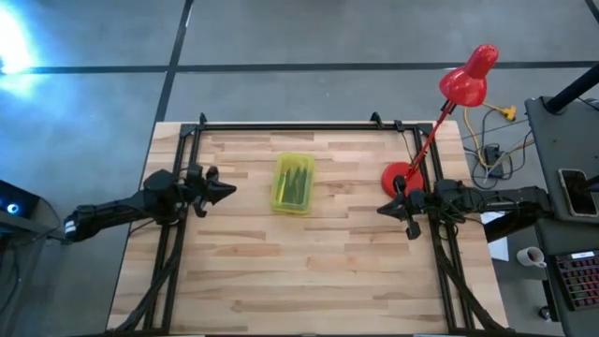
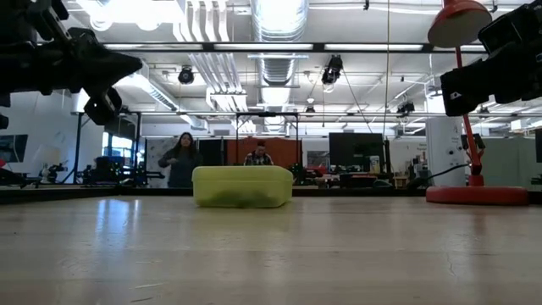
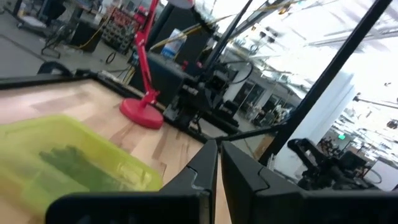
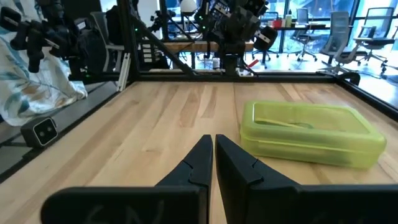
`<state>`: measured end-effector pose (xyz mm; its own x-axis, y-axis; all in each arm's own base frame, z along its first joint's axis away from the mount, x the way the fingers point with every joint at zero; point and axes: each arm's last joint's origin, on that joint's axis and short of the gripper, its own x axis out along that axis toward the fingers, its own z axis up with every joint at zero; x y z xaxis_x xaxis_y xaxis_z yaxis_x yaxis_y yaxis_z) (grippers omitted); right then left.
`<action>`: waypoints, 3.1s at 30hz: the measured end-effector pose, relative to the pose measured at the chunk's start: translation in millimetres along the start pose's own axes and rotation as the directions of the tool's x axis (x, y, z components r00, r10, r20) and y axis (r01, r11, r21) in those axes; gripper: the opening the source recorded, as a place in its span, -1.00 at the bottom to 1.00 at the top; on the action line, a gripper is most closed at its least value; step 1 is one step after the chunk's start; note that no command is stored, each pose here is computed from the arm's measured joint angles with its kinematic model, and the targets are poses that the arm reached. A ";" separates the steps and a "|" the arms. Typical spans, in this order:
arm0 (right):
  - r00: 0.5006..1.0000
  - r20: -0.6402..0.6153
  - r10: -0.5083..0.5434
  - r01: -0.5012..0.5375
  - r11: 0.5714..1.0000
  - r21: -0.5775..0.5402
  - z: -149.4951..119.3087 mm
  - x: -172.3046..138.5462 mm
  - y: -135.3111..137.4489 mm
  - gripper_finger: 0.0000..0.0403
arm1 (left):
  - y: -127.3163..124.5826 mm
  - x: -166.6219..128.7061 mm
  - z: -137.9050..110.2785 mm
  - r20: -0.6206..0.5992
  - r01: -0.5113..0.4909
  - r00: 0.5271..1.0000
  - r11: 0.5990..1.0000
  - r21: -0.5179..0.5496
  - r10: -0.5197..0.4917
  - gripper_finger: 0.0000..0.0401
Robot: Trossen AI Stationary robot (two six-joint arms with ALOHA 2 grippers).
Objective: Pick & place school supplies into a supply box
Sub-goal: Return to Home Position
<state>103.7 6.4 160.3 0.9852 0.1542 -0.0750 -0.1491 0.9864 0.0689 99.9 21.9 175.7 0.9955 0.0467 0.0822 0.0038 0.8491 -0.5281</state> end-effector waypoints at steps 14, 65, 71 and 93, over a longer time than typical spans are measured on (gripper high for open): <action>1.000 0.000 0.002 -0.002 1.000 0.000 0.0 0.0 0.1 -0.94 | 9.6 8.1 -11.2 -0.130 -0.086 0.988 0.996 -0.031 0.081 -0.97; 1.000 0.000 0.002 -0.002 1.000 0.000 0.0 0.0 0.1 -0.94 | 30.3 18.5 -38.4 -0.401 -0.274 0.887 0.960 -0.058 0.229 -0.97; 1.000 0.000 0.002 -0.002 1.000 0.000 0.0 0.0 0.1 -0.94 | 30.3 18.5 -38.4 -0.401 -0.274 0.887 0.960 -0.058 0.229 -0.97; 1.000 0.001 0.002 -0.002 1.000 0.000 0.1 0.0 0.1 -0.94 | 30.3 18.5 -38.4 -0.400 -0.274 0.887 0.960 -0.058 0.229 -0.97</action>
<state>103.7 6.5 160.4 0.9850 0.1561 -0.0739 -0.1511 0.9861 0.0692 122.1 28.2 128.7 0.9221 0.0252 -0.3861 -0.2632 0.7721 -0.5784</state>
